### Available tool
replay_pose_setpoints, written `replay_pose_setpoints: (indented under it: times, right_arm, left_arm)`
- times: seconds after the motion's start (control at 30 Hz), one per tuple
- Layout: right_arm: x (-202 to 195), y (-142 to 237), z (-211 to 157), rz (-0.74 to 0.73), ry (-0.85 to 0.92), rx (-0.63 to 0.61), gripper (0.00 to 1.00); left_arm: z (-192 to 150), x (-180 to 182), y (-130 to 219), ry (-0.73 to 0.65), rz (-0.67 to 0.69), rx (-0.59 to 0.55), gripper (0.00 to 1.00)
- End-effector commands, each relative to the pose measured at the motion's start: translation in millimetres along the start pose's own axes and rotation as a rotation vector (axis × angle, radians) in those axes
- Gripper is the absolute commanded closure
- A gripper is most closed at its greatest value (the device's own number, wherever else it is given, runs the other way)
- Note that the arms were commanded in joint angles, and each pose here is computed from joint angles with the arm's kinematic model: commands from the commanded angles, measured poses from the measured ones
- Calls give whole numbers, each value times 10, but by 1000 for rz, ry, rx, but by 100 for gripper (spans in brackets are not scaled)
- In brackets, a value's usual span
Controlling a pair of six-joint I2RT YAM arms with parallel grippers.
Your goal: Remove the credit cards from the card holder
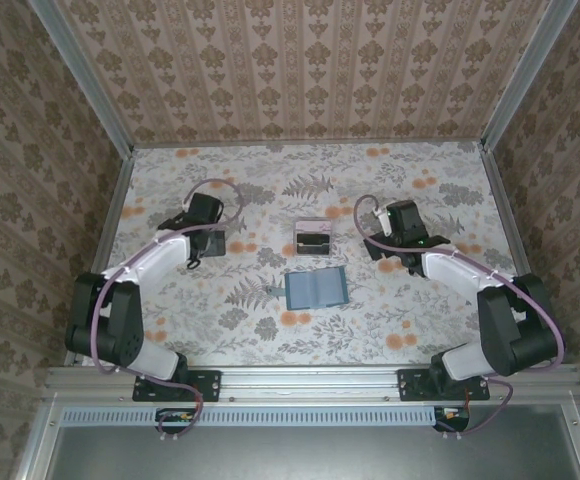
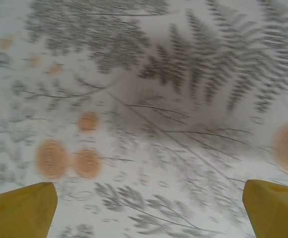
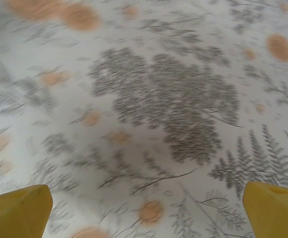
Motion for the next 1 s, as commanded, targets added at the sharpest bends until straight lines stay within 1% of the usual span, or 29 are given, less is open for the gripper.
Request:
replay_pose_setpoints:
  times: [0.0,0.1,0.13,0.23,0.33,0.37,0.4,0.5,0.57,0.63,0.67,0.73,0.77,0.83,0.9,0.93,0.97]
  right_arm:
    - [-194,-95,33,-179,-194,-123,0]
    - [-299,-196,-80,-246,-267,-157,0]
    - [-334,-203,-85,-260,-277,-154,0]
    - [-418,-207,-106,-299,-314,-213,0]
    - [-472,-232,-184,-258,-380,-274,0]
    - [-484,-245,-225,-264,-398,-289,0]
    - [-492,-231,-247,-260,-409,-288,0]
    - [-481,-200,-325,-212,-417,-344,0]
    - [-468,-210,-393,-186,-427,-383,0]
    - [-444,-240,-439,-178,-422,-413,0]
    - [-438,-237,-450,-173,-421,-397,0]
    - [-442,-245,-445,-174,-422,-403,0]
    - [-444,-240,-444,-171,-423,-396,0]
    - [-443,-241,-446,-171,-423,-399,0]
    - [-447,-238,-447,-174,-423,-402,0]
    - [-443,-237,-448,-172,-422,-400,0]
    - [-447,-238,-446,-173,-423,-402,0]
  left_arm:
    - [114,262,-56,49,116,-100,2]
    - [188,402,-128,84,129,-120,2]
    - [202,434,-157,86,125,-144,2]
    - [172,469,-275,62,71,-243,0]
    - [113,458,-384,51,-2,-358,0]
    - [112,453,-408,40,-37,-394,0]
    - [118,445,-404,35,-58,-392,0]
    - [133,429,-416,28,-106,-458,0]
    - [138,415,-398,18,-164,-529,0]
    - [143,407,-395,9,-191,-597,0]
    - [133,406,-414,11,-190,-625,0]
    - [95,415,-499,25,-201,-616,0]
    - [81,418,-531,24,-208,-642,0]
    - [26,470,-569,52,-240,-629,0]
    - [0,472,-594,48,-245,-666,0]
    - [-1,467,-591,50,-249,-643,0]
    - [-5,467,-600,49,-246,-646,0]
Point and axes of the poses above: each hand's point on the last joint's axis, 136 mm out from that joint toward the fingers, its own y axis back along the fingers, its own x axis along the line the jaws close on, z = x × y, the point moved 10 cm from there along y, back along the fingers, and after that the axes turned 8 degrees about y, right-handed, at the moved point
